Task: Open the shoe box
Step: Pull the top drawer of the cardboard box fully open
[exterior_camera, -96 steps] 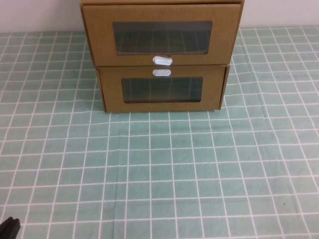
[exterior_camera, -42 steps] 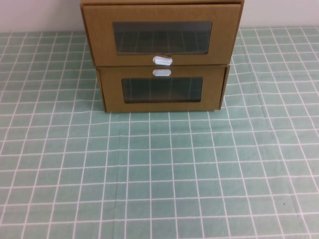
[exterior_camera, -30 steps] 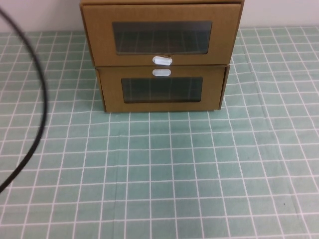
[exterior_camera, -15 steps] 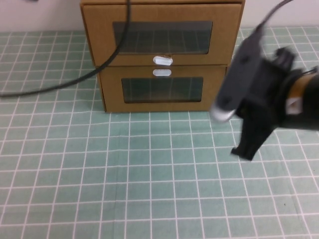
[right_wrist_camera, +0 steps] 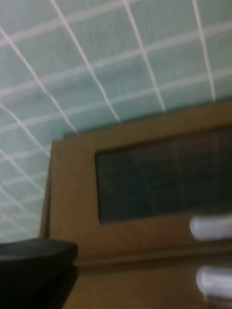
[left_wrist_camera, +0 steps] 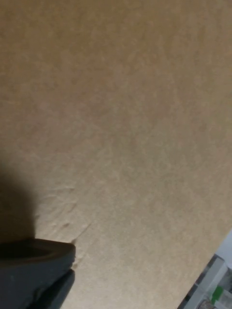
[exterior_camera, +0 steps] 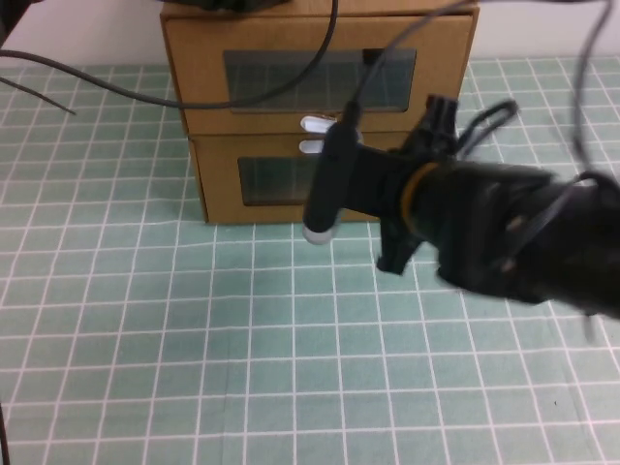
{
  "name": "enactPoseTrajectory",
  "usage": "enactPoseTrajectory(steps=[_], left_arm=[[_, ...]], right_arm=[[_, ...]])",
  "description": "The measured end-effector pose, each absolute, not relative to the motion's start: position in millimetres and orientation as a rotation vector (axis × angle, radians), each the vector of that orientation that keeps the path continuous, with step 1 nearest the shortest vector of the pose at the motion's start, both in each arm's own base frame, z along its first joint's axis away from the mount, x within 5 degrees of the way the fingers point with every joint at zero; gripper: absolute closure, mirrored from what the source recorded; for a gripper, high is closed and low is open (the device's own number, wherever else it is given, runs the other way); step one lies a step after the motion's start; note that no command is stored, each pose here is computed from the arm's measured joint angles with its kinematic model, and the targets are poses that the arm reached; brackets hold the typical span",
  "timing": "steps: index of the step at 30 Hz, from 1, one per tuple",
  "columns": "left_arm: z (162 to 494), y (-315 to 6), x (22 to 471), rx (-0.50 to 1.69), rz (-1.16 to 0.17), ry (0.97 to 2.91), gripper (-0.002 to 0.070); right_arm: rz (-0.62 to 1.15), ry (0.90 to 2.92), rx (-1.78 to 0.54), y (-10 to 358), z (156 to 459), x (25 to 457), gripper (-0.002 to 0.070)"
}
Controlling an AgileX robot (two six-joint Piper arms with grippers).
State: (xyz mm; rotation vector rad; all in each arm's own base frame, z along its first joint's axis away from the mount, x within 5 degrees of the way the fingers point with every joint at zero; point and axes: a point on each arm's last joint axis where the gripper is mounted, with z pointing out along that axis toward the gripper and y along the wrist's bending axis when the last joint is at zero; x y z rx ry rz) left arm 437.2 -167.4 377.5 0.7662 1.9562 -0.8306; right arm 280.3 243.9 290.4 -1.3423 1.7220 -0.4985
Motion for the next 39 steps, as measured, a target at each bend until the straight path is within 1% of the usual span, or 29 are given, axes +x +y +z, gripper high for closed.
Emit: enactPoseTrajectory(steps=[2,3,6,8,9,10,12,14,16,18,20,23,29,30,31,32,34,35,39], left_arm=[[377.4,-168.5,438.2,0.77,-0.847,1.958,0.068],[377.0,-168.7,438.3,0.771,-0.85,1.959,0.068],[376.0,-169.3,439.0,0.773,-0.859,1.962,0.068],[376.5,-169.4,438.6,0.774,-0.862,1.963,0.068],[376.0,-169.5,438.6,0.776,-0.863,1.965,0.068],[375.9,-169.7,438.2,0.778,-0.869,1.967,0.068],[375.1,-170.0,438.2,0.781,-0.873,1.969,0.068],[375.2,-170.2,437.8,0.783,-0.879,1.97,0.068],[375.1,-170.4,437.4,0.785,-0.884,1.971,0.068],[375.4,-170.5,437.4,0.784,-0.888,1.969,0.068],[375.4,-170.5,437.4,0.784,-0.888,1.969,0.068],[376.0,-170.5,437.3,0.784,-0.887,1.967,0.068],[376.0,-170.5,437.3,0.784,-0.887,1.967,0.068],[376.0,-170.5,437.3,0.784,-0.887,1.967,0.068],[376.0,-170.5,437.3,0.784,-0.887,1.967,0.068],[375.8,-170.4,437.3,0.785,-0.885,1.968,0.068],[375.6,-170.3,437.4,0.786,-0.881,1.971,0.068],[375.6,-170.3,437.4,0.786,-0.881,1.971,0.068],[375.5,-170.3,437.3,0.787,-0.882,1.972,0.068]], right_arm=[[-0.602,1.632,-1.286,256.4,287.4,287.0,0.0689],[-0.617,1.592,-1.272,262.7,284.8,289.2,0.0689],[-0.61,1.491,-1.27,281.5,277.2,292.1,0.0689],[-0.599,1.474,-1.279,291.6,269.5,295.1,0.0684],[-0.595,1.476,-1.277,295.0,266.8,296.7,0.067],[-0.595,1.483,-1.265,298.1,264.4,299.8,0.0644],[-0.612,1.497,-1.23,302.3,261.9,305.9,0.057],[-0.621,1.505,-1.187,306.0,264.7,311.0,0.0466],[-0.626,1.501,-1.163,308.7,268.6,314.2,0.0395],[-0.63,1.503,-1.158,310.1,267.7,316.6,0.0367],[-0.632,1.505,-1.153,311.0,266.7,319.8,0.0374],[-0.641,1.514,-1.152,310.5,261.7,327.0,0.0406],[-0.66,1.529,-1.137,311.9,249.4,352.6,0.0454],[-0.662,1.527,-1.133,312.4,249.5,354.8,0.0477],[-0.669,1.527,-1.126,312.4,249.7,356.5,0.0514],[-0.672,1.525,-1.119,313.2,250.9,357.0,0.0566],[-0.661,1.545,-1.111,312.8,249.9,356.7,0.0629],[-0.66,1.553,-1.106,312.9,249.5,356.1,0.0643],[-0.662,1.56,-1.106,313.9,251.9,346.8,0.0657]])
